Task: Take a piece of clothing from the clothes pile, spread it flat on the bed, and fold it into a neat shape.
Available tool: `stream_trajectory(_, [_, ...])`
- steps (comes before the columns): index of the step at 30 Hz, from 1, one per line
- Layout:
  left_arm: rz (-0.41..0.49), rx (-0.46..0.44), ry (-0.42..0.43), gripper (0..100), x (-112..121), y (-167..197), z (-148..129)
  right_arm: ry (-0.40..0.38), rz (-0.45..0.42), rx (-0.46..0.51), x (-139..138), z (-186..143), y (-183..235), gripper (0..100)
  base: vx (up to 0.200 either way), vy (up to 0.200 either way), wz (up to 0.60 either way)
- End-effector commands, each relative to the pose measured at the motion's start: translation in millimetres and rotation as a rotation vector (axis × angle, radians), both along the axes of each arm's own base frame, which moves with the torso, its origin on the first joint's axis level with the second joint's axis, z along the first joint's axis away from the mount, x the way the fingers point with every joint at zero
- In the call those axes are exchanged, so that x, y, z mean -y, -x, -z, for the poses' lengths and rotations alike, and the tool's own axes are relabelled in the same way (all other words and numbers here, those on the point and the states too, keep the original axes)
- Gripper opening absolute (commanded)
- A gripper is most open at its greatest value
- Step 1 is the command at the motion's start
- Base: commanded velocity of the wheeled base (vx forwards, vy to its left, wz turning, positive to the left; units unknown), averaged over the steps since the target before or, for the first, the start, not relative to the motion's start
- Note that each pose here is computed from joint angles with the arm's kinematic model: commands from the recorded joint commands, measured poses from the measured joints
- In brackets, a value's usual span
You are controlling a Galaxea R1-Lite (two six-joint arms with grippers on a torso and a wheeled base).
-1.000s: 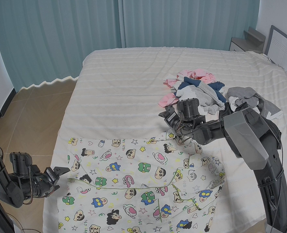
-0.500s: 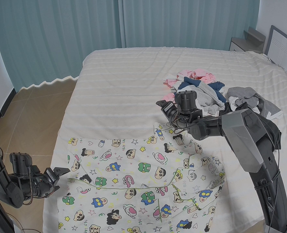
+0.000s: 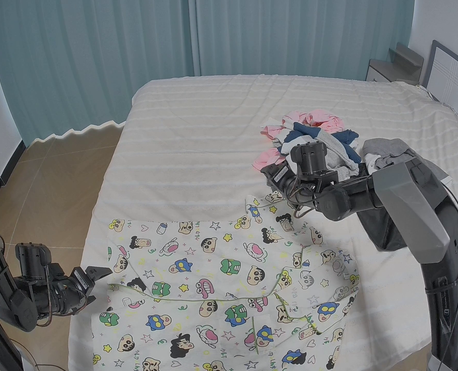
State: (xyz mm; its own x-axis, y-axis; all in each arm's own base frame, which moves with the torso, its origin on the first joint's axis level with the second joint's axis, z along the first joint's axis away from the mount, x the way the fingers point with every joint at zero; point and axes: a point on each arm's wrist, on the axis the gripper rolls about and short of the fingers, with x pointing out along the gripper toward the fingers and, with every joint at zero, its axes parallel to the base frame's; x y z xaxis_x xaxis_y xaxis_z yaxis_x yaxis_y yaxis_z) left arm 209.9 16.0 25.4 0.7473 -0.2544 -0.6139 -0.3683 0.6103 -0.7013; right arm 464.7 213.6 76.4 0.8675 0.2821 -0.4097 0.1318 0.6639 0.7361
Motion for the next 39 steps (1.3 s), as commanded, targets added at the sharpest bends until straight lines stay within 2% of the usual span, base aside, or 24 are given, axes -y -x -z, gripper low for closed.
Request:
stream_trajectory(1, [0.006,-0.002,0.002,100,1.2,2.1,-0.4,0.215,-0.098,-0.137,48.6,-8.3,127.2,100,-0.200,0.000,0.00])
stream_trajectory(5, [0.015,-0.011,0.002,100,3.6,3.9,0.7,0.229,-0.130,-0.120,68.4,3.3,183.4,100,-0.200,0.000,0.00])
stream_trajectory(7, [0.022,-0.013,0.002,100,4.9,4.2,0.8,0.235,-0.134,-0.114,71.6,6.4,191.3,100,-0.200,0.000,0.00])
stream_trajectory(8, [0.047,-0.025,0.001,100,10.7,7.1,2.0,0.267,-0.155,-0.089,82.2,15.3,211.3,100,-0.200,0.000,0.00])
stream_trajectory(10, [0.067,-0.040,0.000,100,14.9,11.4,3.3,0.282,-0.161,-0.080,90.3,24.7,225.7,100,-0.200,0.000,0.00])
stream_trajectory(13, [0.085,-0.052,-0.003,100,19.0,17.2,3.5,0.268,-0.165,-0.082,100.4,35.8,243.1,100,-0.200,0.000,0.00])
stream_trajectory(18, [0.095,-0.070,-0.021,100,18.6,19.0,7.2,0.265,-0.161,-0.127,114.8,58.0,252.1,100,-0.200,0.000,0.00])
stream_trajectory(24, [0.137,-0.125,-0.127,100,16.9,22.8,20.7,0.190,-0.139,-0.120,134.8,73.0,258.9,100,-0.200,0.000,0.00])
stream_trajectory(32, [0.162,-0.132,-0.228,100,-5.0,24.9,28.0,0.193,-0.140,-0.118,135.5,68.0,264.2,100,0.000,0.000,0.00])
stream_trajectory(35, [0.217,-0.189,-0.224,100,-5.4,28.0,38.4,0.193,-0.141,-0.114,134.9,67.4,264.4,100,0.000,0.000,0.00])
stream_trajectory(39, [0.244,-0.207,-0.233,100,-5.0,28.1,44.1,0.215,-0.104,-0.113,135.8,68.0,264.1,100,0.000,0.000,0.00])
